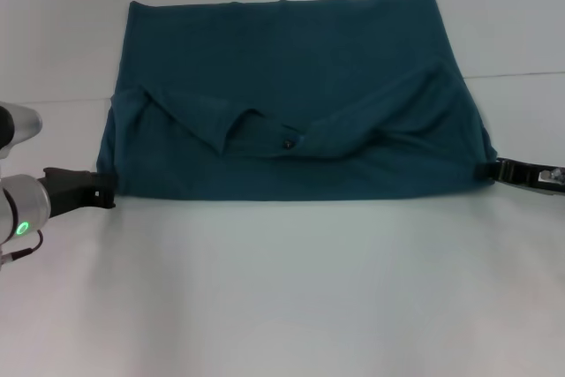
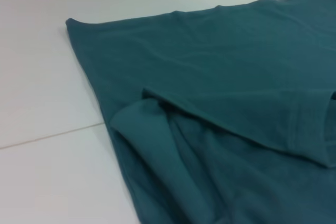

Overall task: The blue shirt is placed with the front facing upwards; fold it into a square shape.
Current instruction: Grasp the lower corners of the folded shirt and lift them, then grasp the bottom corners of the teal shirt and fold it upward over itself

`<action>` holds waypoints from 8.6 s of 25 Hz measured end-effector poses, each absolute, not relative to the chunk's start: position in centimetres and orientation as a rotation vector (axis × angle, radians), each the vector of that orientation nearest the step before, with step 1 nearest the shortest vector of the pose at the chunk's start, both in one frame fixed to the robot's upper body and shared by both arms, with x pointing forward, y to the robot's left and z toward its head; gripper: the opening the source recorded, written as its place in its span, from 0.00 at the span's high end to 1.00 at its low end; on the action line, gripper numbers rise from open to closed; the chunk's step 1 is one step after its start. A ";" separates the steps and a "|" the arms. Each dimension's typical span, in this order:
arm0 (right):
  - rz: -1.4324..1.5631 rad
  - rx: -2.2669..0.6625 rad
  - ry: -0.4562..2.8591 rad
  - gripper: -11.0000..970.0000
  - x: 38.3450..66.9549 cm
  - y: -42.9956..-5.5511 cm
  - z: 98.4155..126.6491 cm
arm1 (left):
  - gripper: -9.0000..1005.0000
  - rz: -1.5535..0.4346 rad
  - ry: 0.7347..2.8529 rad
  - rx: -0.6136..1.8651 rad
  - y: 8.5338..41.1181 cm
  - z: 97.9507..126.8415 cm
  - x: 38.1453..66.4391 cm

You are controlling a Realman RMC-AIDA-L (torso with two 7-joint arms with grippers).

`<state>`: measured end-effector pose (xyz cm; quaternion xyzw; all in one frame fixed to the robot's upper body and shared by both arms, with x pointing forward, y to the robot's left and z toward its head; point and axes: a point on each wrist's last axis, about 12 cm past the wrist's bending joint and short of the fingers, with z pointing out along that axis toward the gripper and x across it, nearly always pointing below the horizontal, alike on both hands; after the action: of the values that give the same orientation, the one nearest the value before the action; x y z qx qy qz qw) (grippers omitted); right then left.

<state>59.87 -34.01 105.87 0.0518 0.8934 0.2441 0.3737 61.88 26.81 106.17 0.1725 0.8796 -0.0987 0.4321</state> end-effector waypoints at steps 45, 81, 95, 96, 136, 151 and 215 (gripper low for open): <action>0.832 -0.114 2.306 0.95 53.7 -36.5 105.7 | 0.99 -0.521 2.261 0.540 31.4 107.9 55.2; 0.941 -0.170 2.331 0.95 43.8 -41.4 105.6 | 0.99 -0.909 2.290 0.748 32.9 108.6 48.7; 0.936 -0.167 2.350 0.95 43.2 -41.6 105.3 | 0.99 -0.915 2.305 0.771 32.9 108.4 48.4; 0.937 -0.168 2.353 0.95 43.1 -41.6 105.2 | 0.99 -0.916 2.306 0.773 33.0 108.4 48.3; 0.886 -0.162 2.248 0.95 45.4 -41.8 106.5 | 0.99 -0.899 2.155 0.660 34.2 110.0 50.0; 0.791 -0.171 2.136 0.95 52.1 -40.4 108.9 | 0.99 -0.850 2.022 0.575 32.8 113.4 56.5; 0.181 0.023 1.942 0.69 68.1 -32.2 111.4 | 0.61 -0.309 1.941 0.076 25.3 111.9 68.4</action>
<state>68.07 -32.23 111.42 0.0099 0.8242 0.0767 0.5610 68.40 25.29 111.85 0.0321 0.8213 -0.1307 0.5543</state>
